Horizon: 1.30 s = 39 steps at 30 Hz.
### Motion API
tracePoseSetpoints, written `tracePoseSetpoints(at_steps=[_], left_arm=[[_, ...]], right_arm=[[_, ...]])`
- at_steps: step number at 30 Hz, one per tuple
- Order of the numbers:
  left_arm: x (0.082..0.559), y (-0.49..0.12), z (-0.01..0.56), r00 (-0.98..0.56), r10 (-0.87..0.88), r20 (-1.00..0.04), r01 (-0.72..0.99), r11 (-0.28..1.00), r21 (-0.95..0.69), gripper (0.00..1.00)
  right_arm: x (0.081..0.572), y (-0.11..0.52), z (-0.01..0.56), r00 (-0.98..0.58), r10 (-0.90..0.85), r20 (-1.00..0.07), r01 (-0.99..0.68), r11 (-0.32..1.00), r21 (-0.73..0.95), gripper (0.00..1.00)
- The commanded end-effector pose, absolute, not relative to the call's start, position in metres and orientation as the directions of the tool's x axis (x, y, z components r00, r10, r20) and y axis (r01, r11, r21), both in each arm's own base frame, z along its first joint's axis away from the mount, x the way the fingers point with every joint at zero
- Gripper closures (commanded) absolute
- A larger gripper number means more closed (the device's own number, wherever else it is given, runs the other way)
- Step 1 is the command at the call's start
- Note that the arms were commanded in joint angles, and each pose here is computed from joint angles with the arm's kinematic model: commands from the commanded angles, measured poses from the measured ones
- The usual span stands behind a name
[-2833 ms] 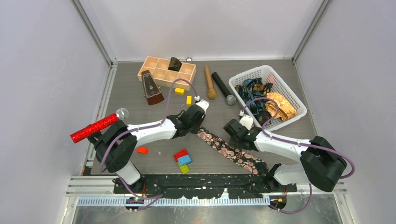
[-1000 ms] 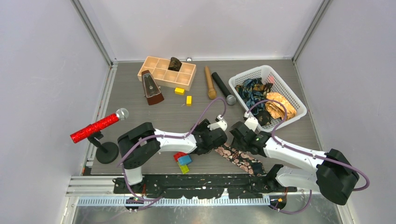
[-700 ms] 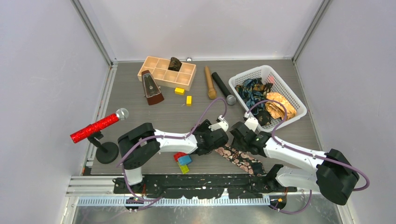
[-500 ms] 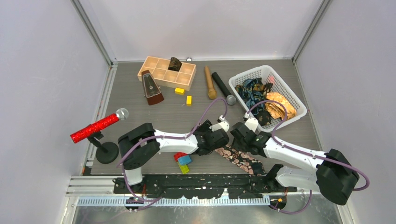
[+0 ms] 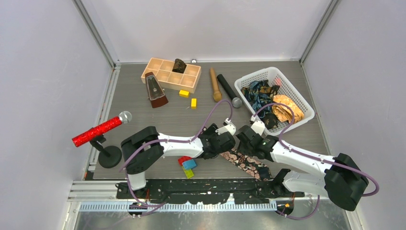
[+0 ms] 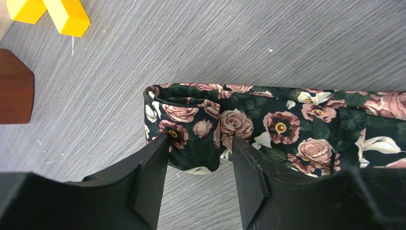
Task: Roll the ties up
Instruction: Roll the tie at the center of the board.
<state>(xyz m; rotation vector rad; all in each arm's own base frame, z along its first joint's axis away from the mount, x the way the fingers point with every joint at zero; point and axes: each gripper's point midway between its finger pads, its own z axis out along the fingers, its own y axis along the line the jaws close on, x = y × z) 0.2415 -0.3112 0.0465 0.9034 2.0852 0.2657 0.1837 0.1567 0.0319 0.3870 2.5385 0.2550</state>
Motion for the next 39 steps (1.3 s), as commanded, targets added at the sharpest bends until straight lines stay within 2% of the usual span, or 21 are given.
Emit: tracePoseSetpoints(at_steps=[1,11,39], left_arm=[[0.239,-0.329,0.053,-0.407,0.638,-0.654,0.523,0.75,0.406,0.47],[0.24,-0.329,0.048,-0.411,0.642,-0.647,0.521,0.748,0.411,0.52],[0.242,-0.324,0.047,-0.5,0.547,-0.672,0.552,0.799,0.239,0.49]], right_arm=[[0.187,0.158,0.036,-0.787,0.342,-0.513,0.224,0.934,0.279,0.66],[0.188,0.158,0.037,-0.787,0.338,-0.517,0.22,0.936,0.276,0.65],[0.191,0.157,0.043,-0.773,0.342,-0.535,0.217,0.934,0.284,0.64]])
